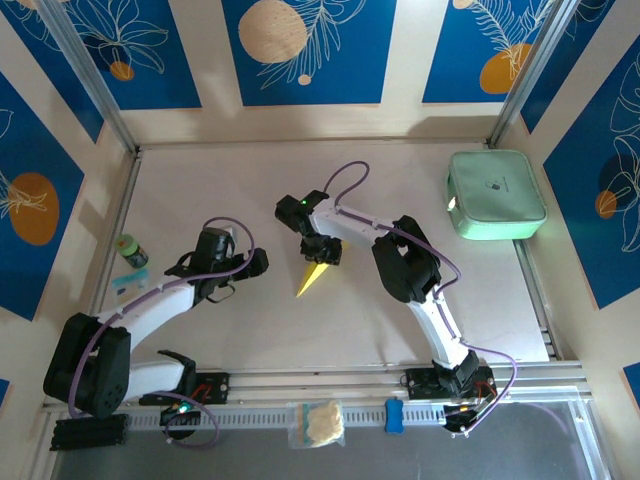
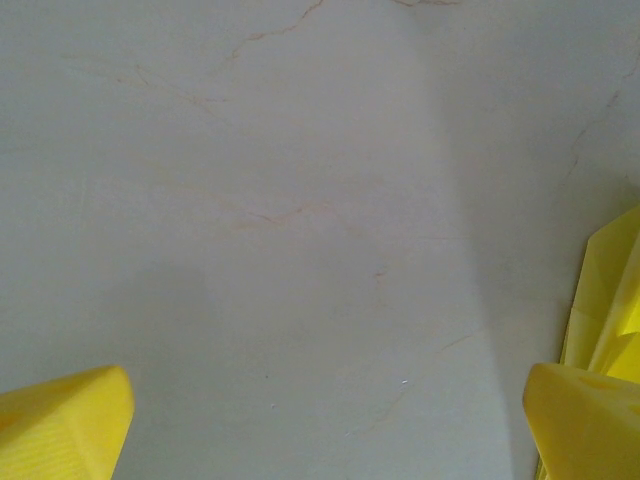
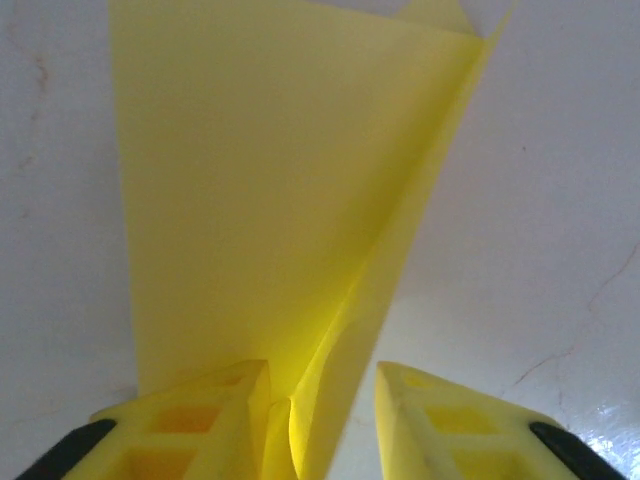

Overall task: Fold a paper plane with a square sheet of paper (pick it up from the middle)
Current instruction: Turn over the paper at the center of the table.

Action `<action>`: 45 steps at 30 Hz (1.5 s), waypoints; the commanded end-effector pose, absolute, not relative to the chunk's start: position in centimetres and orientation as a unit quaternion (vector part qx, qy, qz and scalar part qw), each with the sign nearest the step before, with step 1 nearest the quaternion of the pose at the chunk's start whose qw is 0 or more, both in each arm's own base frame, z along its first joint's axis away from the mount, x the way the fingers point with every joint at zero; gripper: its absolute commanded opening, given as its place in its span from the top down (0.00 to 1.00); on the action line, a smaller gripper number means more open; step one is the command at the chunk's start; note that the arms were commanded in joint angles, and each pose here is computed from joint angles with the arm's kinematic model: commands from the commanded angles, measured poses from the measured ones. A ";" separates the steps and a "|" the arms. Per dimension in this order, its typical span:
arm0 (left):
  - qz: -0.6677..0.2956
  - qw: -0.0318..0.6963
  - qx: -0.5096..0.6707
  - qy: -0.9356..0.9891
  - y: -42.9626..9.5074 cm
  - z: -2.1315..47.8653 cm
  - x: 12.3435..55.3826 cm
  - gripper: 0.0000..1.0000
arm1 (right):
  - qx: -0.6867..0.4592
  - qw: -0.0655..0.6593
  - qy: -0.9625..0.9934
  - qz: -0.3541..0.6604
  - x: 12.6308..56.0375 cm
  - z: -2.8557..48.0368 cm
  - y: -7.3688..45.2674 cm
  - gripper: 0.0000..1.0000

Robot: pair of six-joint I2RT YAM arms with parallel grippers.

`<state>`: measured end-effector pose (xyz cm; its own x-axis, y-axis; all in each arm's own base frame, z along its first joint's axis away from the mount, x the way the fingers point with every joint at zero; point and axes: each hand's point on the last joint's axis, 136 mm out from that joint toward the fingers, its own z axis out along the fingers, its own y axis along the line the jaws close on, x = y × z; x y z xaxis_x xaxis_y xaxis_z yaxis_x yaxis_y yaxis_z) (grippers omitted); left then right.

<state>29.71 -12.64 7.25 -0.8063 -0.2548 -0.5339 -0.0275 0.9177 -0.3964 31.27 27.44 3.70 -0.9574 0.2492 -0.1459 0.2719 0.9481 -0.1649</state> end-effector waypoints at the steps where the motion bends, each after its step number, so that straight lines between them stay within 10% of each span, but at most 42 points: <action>1: -0.199 0.304 -0.083 0.928 -12.7 7.4 30.0 0.01 | 0.145 0.072 0.983 -0.084 31.1 5.3 27.1 0.72; 10: -0.210 0.304 -0.085 0.925 -12.9 8.1 30.1 0.01 | 0.142 0.097 0.984 -0.052 31.7 6.8 27.0 1.00; 26: -0.269 0.308 -0.106 0.906 -13.4 10.7 30.1 0.01 | -0.058 0.131 0.929 0.342 31.7 10.1 37.2 1.00; 45: -0.417 0.193 -0.085 0.884 -20.0 8.3 30.6 0.52 | -0.031 0.071 0.921 0.383 30.1 3.9 34.8 1.00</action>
